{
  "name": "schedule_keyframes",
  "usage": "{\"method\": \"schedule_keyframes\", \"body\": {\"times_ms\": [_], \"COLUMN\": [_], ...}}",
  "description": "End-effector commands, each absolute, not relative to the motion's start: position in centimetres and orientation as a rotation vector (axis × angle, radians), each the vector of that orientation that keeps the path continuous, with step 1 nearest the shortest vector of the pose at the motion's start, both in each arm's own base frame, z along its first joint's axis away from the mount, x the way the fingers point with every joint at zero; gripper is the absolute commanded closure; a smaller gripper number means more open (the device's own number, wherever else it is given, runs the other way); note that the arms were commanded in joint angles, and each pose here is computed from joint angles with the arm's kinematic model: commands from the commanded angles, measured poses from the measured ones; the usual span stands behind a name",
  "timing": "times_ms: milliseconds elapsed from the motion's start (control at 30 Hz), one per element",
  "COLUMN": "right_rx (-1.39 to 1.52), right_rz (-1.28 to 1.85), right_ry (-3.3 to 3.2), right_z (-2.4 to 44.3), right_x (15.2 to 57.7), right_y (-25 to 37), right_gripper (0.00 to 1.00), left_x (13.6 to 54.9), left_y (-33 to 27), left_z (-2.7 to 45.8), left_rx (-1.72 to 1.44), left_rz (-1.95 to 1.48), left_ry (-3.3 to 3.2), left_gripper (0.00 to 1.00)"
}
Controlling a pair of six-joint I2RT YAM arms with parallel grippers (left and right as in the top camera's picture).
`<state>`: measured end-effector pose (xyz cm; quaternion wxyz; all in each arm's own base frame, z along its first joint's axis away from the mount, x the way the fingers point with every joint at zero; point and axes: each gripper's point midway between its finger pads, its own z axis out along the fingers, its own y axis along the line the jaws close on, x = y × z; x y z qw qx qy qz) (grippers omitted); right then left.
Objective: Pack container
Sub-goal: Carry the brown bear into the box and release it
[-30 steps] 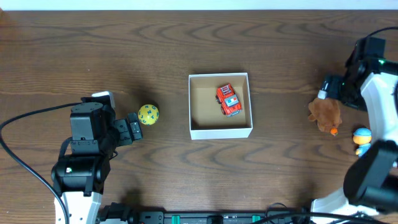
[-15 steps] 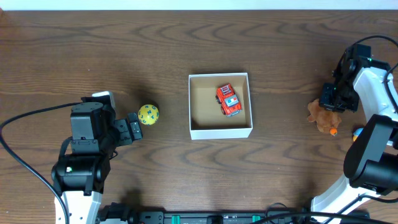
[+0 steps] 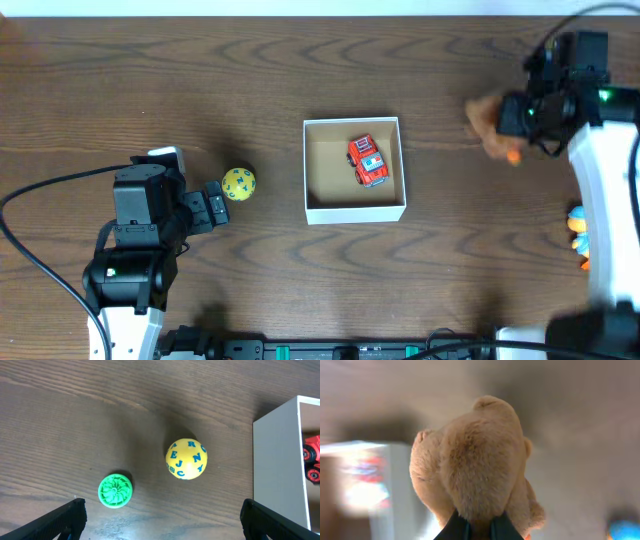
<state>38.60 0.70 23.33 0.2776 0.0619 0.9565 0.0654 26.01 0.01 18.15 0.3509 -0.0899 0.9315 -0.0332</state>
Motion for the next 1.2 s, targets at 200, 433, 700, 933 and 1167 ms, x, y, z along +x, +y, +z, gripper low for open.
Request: {"method": "schedule_keyframes", "body": {"times_ms": [200, 433, 700, 933, 1167], "right_rx": [0.064, -0.007, 0.030, 0.056, 0.057], "right_rz": [0.511, 0.485, 0.442, 0.370, 0.299], "right_ry": [2.441, 2.579, 2.701, 2.770, 2.852], "right_z": [28.3, 22.7, 15.8, 11.0, 6.4], "right_x": [36.0, 35.4, 36.5, 37.6, 37.6], "right_y": [15.9, 23.0, 26.6, 26.9, 26.9], "right_gripper": [0.99, 0.99, 0.99, 0.99, 0.98], "left_x": [26.3, 26.2, 26.2, 26.2, 26.2], "left_y": [0.0, 0.0, 0.0, 0.0, 0.0], "left_z": [19.0, 19.0, 18.9, 18.9, 18.9], "left_rx": [-0.213, -0.213, -0.213, -0.214, -0.214], "left_rz": [-0.088, -0.088, -0.088, -0.087, -0.087], "left_ry": [2.393, 2.396, 2.398, 2.400, 2.400], "left_gripper": [0.02, 0.02, 0.02, 0.02, 0.02]}}
